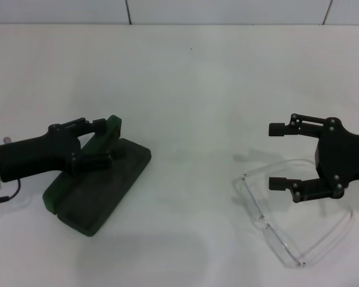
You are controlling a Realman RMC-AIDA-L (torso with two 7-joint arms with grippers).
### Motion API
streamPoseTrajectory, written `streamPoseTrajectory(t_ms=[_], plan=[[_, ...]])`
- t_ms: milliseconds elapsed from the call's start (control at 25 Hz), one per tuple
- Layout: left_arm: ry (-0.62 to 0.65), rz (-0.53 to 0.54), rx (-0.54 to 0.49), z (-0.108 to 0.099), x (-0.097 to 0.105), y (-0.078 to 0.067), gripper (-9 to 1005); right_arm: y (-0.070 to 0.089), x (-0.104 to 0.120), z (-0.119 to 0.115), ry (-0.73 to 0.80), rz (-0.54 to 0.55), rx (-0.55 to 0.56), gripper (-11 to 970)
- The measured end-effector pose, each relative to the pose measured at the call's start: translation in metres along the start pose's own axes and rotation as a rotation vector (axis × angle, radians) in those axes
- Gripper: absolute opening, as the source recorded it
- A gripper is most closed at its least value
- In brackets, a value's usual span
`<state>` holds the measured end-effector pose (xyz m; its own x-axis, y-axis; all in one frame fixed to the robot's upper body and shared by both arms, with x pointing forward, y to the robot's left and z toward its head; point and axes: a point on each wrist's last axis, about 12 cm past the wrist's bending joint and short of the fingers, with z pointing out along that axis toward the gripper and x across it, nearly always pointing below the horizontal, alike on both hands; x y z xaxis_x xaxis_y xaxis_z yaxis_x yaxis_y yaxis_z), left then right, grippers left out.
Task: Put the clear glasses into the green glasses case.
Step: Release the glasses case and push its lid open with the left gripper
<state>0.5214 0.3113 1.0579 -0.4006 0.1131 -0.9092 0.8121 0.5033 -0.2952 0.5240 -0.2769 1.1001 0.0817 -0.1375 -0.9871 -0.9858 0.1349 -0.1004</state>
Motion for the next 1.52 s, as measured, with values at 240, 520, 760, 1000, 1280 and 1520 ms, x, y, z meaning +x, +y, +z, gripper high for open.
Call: streamPoseTrajectory(t_ms=[240,520,760,1000,1280,1520], plan=[[0.001,0.001,-0.027,-0.002,0.001,0.001,888,-0.001,0.0,0.001,0.001,-0.001,0.0,873],[-0.077,0.056,0.036,-0.015,-0.006,-0.015,887,-0.003,-0.002,0.003,0.0,-0.006,-0.002,872],[-0.142,0.076,0.082,-0.027,-0.011,-0.023,887,-0.004,-0.003,0.005,-0.001,-0.018,-0.005,872],[-0.152,0.07,0.059,-0.034,-0.009,-0.023,886,-0.004,-0.004,0.006,-0.002,-0.023,-0.004,872],[-0.141,-0.009,-0.038,-0.07,-0.051,-0.021,884,-0.007,-0.004,0.012,0.002,-0.023,-0.001,872],[0.07,0.017,-0.261,-0.072,-0.071,-0.035,882,-0.007,-0.004,0.018,-0.001,-0.021,-0.009,873]])
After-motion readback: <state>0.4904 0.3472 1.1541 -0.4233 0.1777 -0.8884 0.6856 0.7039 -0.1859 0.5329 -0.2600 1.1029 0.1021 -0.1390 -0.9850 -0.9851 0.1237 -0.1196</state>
